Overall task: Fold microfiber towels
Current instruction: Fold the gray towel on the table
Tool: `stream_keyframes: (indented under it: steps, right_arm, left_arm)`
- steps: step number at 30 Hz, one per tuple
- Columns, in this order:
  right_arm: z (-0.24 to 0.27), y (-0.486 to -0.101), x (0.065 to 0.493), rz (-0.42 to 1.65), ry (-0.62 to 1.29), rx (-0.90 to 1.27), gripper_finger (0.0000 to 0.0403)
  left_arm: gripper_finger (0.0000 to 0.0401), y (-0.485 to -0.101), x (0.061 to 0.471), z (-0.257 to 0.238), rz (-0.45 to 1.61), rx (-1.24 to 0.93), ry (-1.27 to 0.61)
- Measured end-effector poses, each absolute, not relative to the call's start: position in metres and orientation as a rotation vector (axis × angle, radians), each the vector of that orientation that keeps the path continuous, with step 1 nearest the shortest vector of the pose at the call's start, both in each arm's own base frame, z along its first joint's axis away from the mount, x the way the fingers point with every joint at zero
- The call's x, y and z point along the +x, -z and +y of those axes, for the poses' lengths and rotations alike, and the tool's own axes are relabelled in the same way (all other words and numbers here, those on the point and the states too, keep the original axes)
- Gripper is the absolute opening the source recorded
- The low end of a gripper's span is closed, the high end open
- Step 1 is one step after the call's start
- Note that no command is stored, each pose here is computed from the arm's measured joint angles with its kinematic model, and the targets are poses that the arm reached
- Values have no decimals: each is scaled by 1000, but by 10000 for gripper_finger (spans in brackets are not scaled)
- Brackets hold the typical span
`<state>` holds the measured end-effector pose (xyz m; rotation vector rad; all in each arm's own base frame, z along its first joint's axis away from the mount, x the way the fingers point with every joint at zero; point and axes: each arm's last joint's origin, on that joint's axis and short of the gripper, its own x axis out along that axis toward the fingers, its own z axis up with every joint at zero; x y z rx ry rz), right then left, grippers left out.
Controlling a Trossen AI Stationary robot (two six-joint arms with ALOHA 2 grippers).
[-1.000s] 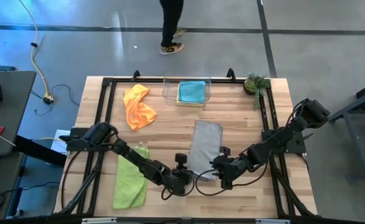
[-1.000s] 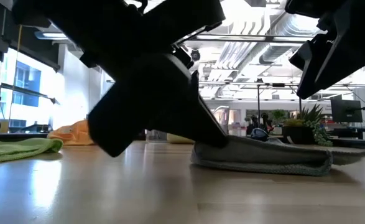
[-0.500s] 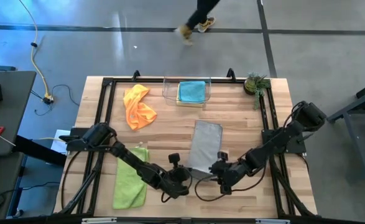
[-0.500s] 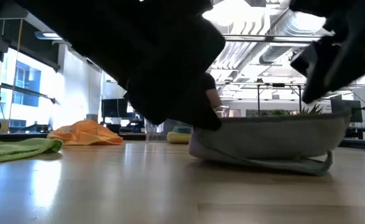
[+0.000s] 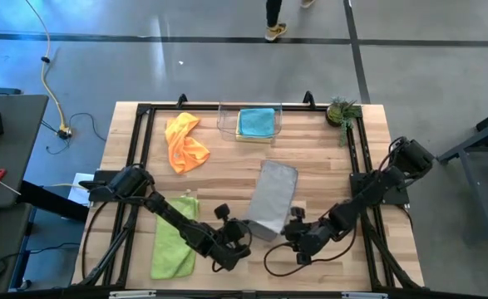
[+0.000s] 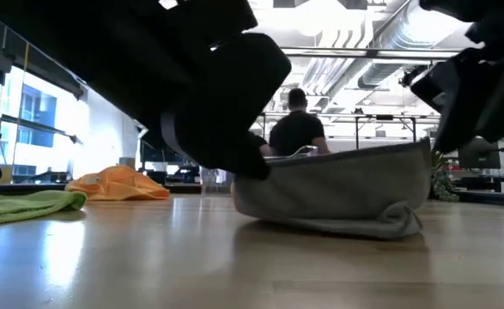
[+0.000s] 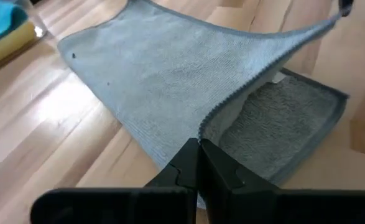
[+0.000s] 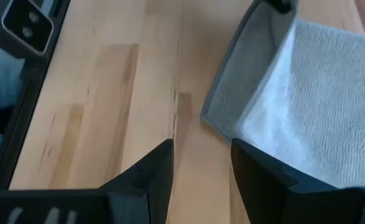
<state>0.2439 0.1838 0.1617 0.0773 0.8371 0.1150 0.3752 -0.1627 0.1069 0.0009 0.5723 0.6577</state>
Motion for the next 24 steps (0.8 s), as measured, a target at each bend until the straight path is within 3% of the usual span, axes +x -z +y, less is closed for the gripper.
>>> stream_keyframes:
  steps: [7,18,21,24]
  right_arm:
    - [183,-162,245,835,-128,68,153]
    - [184,-163,246,822,-134,81,153]
    - [185,-164,246,812,-138,88,153]
    - [185,-164,247,802,-132,84,153]
  left_arm:
    - [14,-101,369,-161,660,-59,-646]
    - [124,-131,365,-163,759,10,-471]
    - [125,-136,358,-162,792,45,-468]
    - [100,-132,345,-159,826,69,-450]
